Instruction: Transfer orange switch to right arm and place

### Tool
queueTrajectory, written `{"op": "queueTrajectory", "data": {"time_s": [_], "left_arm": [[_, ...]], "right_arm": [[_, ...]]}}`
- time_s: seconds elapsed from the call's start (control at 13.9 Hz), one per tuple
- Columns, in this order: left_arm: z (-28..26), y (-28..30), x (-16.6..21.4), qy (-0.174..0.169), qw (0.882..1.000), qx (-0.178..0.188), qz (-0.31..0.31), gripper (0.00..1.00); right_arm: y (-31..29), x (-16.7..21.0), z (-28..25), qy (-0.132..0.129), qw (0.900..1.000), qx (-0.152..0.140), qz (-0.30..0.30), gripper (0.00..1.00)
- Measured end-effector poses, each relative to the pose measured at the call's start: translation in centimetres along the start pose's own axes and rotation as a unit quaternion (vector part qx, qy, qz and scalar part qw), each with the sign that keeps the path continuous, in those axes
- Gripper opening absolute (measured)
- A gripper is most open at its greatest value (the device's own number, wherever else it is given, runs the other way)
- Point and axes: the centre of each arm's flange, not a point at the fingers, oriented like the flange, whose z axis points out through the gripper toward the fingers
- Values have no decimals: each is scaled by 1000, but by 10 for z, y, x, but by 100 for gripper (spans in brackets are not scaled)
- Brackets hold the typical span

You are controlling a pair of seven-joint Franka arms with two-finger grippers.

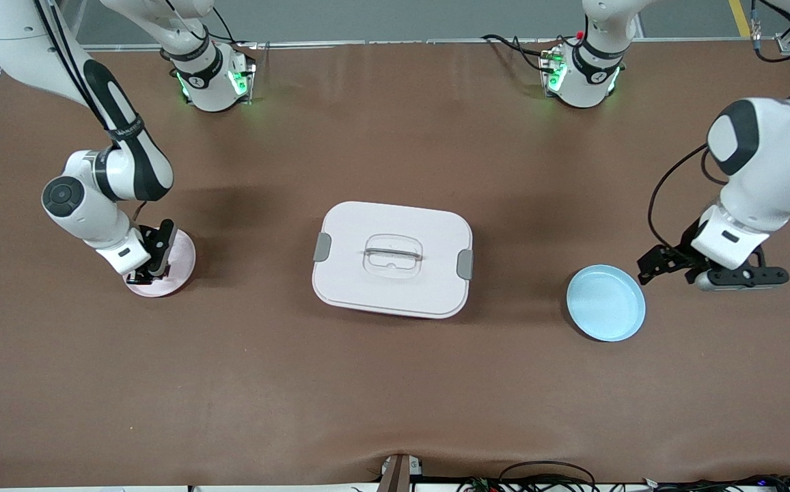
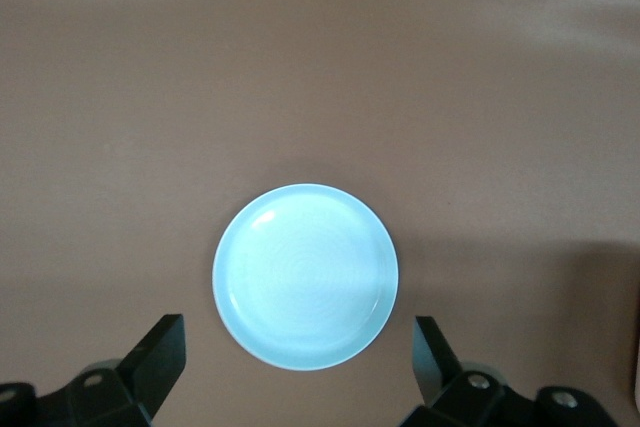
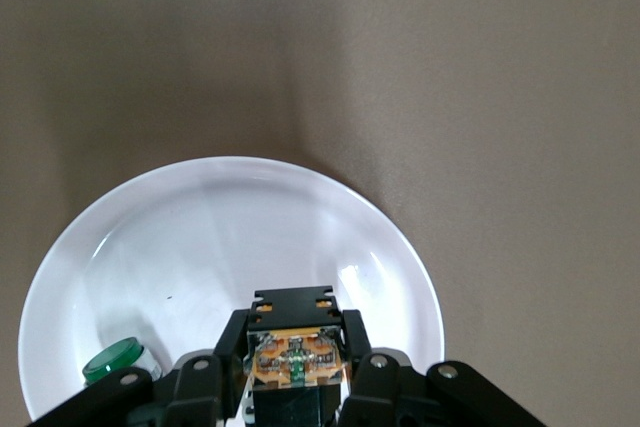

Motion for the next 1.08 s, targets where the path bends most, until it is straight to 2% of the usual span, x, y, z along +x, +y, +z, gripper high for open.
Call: {"op": "queueTrajectory", "data": {"time_s": [0.29,0.58,0.72,1.08], "left_arm": [[-45,-1,-5,4,1000,24,-1,100],[-88,-10,1,-20,999,37,-13,100],[-107,-13,7,-19,999,38,-16,100],[-116,-19,10,-16,999,35,-24,100]], "right_arm": [[-2,0,6,-1,1000,3,-4,41],[-2,0,8,-2,1000,5,-4,41],[-3,0,9,-2,1000,6,-4,41],[-3,0,9,-2,1000,5,7,41]]}}
